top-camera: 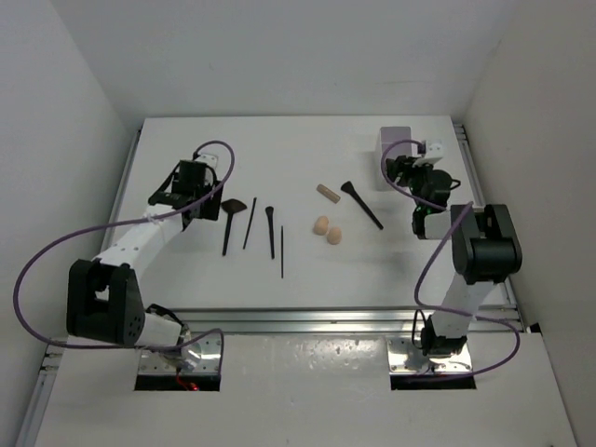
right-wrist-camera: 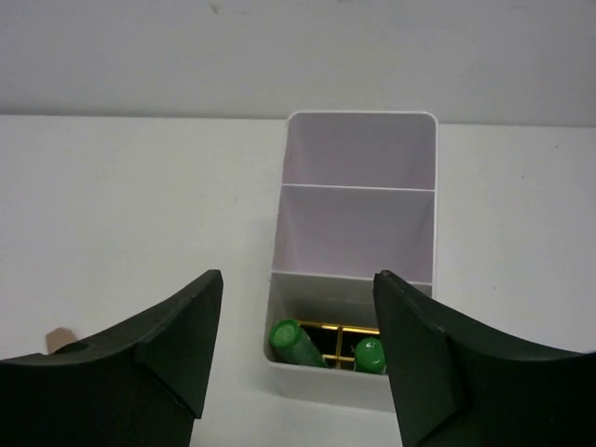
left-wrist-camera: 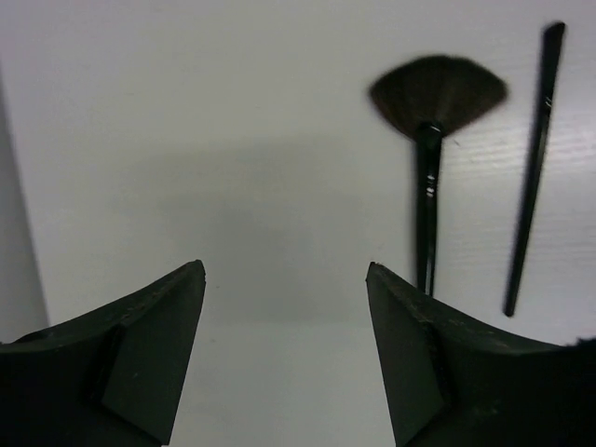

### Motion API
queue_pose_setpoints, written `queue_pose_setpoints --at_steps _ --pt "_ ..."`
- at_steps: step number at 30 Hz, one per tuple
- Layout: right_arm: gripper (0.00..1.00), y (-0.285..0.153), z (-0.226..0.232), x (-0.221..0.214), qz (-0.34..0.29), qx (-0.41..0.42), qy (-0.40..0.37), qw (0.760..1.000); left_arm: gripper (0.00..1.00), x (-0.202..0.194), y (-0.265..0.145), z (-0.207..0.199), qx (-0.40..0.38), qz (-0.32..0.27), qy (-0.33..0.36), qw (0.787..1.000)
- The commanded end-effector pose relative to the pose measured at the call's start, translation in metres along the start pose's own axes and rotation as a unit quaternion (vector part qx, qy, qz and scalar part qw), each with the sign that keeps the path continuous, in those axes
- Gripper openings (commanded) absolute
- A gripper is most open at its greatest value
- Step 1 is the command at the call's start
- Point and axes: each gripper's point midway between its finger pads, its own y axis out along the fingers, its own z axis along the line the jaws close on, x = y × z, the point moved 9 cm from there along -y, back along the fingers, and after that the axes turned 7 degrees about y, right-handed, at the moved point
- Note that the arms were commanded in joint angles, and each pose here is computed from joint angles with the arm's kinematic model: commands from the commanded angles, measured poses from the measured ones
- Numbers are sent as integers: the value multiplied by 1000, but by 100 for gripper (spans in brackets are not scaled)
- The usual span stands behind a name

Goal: Organize the makeup

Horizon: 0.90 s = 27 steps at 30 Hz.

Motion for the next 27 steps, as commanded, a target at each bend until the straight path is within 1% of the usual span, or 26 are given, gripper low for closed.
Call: queue_pose_setpoints --at_steps 1,2,3,4,5,6,8,9,10,13,15,16,17,18,19,21,22,24,27 --pt "67 -7 16 36 25 -3 -21 999 75 -1 13 -30 -133 31 33 990" --pt "69 -8 19 53 25 -4 -28 999 68 -7 16 -35 -153 67 35 985" --pt "70 -10 33 62 35 8 -32 999 64 -9 23 -40 -169 89 38 981" --pt "71 -21 33 42 122 -5 -25 992 62 -7 39 -49 -188 116 36 975" --pt "71 -20 36 52 124 -2 -33 992 62 -7 44 -54 -193 128 43 972" --pt "73 -28 41 61 134 4 -56 989 62 -6 50 -57 -193 135 36 971" --pt "73 -39 44 54 159 12 -66 985 64 -1 67 -65 -184 139 38 972" --pt "73 -45 47 63 153 15 -70 986 65 3 74 -65 -176 133 38 975" --pt "73 -51 47 58 164 16 -68 984 67 11 78 -64 -169 127 37 977" --pt "73 -69 48 59 180 16 -67 981 67 16 91 -72 -167 129 37 977" --pt "73 -77 48 56 189 16 -71 979 67 15 96 -74 -166 134 33 976" --pt "73 -81 49 63 179 15 -74 981 67 8 97 -79 -166 146 41 974" --pt "73 -87 47 56 190 11 -75 979 67 4 97 -81 -165 152 35 974" --pt "73 -88 47 59 184 8 -76 980 64 -1 97 -81 -161 160 32 973" --pt "73 -92 47 64 174 6 -82 981 58 -9 98 -84 -160 177 24 971" --pt "73 -97 45 65 171 3 -85 982 54 -22 96 -86 -160 202 17 966" --pt "73 -99 45 67 167 1 -87 982 50 -25 94 -84 -160 215 2 964" --pt "74 -101 44 69 167 -7 -89 982 50 -34 93 -83 -162 232 -10 959" --pt "74 -105 45 73 160 -10 -91 983 45 -34 93 -83 -163 232 -10 959"
